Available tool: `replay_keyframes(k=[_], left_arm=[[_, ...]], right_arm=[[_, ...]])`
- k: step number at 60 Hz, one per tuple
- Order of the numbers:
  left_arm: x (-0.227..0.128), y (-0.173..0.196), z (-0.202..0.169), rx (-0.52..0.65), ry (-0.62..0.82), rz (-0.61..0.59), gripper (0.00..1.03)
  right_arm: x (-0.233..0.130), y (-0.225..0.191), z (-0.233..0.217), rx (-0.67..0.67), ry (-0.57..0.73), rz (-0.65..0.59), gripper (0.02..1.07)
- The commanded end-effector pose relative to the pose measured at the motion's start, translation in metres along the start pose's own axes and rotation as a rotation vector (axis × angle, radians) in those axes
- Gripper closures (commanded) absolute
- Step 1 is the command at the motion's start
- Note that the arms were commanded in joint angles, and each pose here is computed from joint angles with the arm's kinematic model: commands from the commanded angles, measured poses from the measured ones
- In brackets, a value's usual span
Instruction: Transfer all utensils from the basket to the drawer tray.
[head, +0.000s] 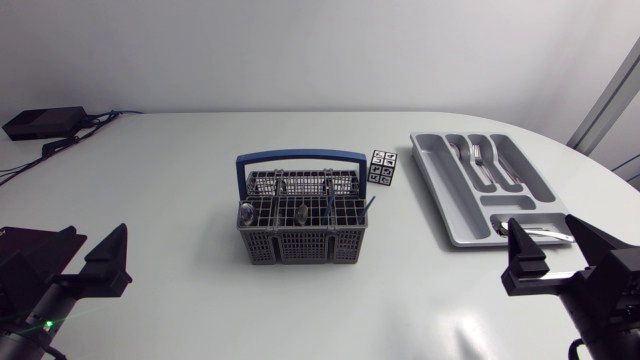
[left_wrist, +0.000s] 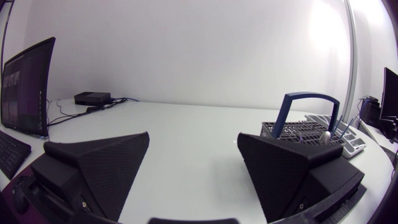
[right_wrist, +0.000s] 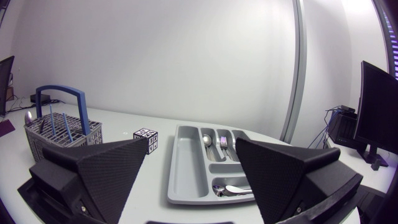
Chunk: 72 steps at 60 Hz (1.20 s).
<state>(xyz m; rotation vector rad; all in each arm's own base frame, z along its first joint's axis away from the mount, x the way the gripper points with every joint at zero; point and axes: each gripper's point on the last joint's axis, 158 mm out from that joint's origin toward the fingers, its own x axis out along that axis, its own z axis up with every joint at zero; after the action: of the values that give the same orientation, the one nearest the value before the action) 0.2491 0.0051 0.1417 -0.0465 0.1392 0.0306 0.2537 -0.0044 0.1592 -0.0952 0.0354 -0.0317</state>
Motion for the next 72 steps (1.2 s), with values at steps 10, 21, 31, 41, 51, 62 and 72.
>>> replay_keyframes(k=[10, 21, 31, 41, 51, 62, 72], left_arm=[[0.002, 0.001, -0.024, 0.005, 0.066, 0.005, 0.04], [-0.002, 0.004, 0.0, 0.006, 0.009, 0.017, 0.04], [-0.01, 0.003, 0.029, 0.002, -0.044, 0.017, 0.04], [-0.016, 0.0, 0.057, -0.007, -0.079, 0.007, 0.04], [-0.008, -0.004, 0.069, -0.036, -0.023, -0.006, 0.04], [0.01, -0.013, 0.073, -0.086, 0.134, -0.017, 0.04], [0.024, -0.029, 0.061, -0.043, 0.366, -0.046, 0.05]], right_arm=[[0.001, -0.004, -0.007, 0.008, 0.009, -0.017, 0.06], [0.001, -0.006, -0.003, 0.003, -0.008, -0.028, 0.06], [0.0, -0.007, 0.004, 0.0, -0.017, -0.034, 0.06], [-0.002, -0.01, 0.016, -0.001, -0.034, -0.04, 0.06], [-0.004, -0.011, 0.028, -0.016, -0.053, -0.041, 0.06], [0.002, -0.01, 0.038, -0.018, -0.041, -0.036, 0.06], [0.014, -0.011, 0.042, -0.009, 0.005, -0.036, 0.06]])
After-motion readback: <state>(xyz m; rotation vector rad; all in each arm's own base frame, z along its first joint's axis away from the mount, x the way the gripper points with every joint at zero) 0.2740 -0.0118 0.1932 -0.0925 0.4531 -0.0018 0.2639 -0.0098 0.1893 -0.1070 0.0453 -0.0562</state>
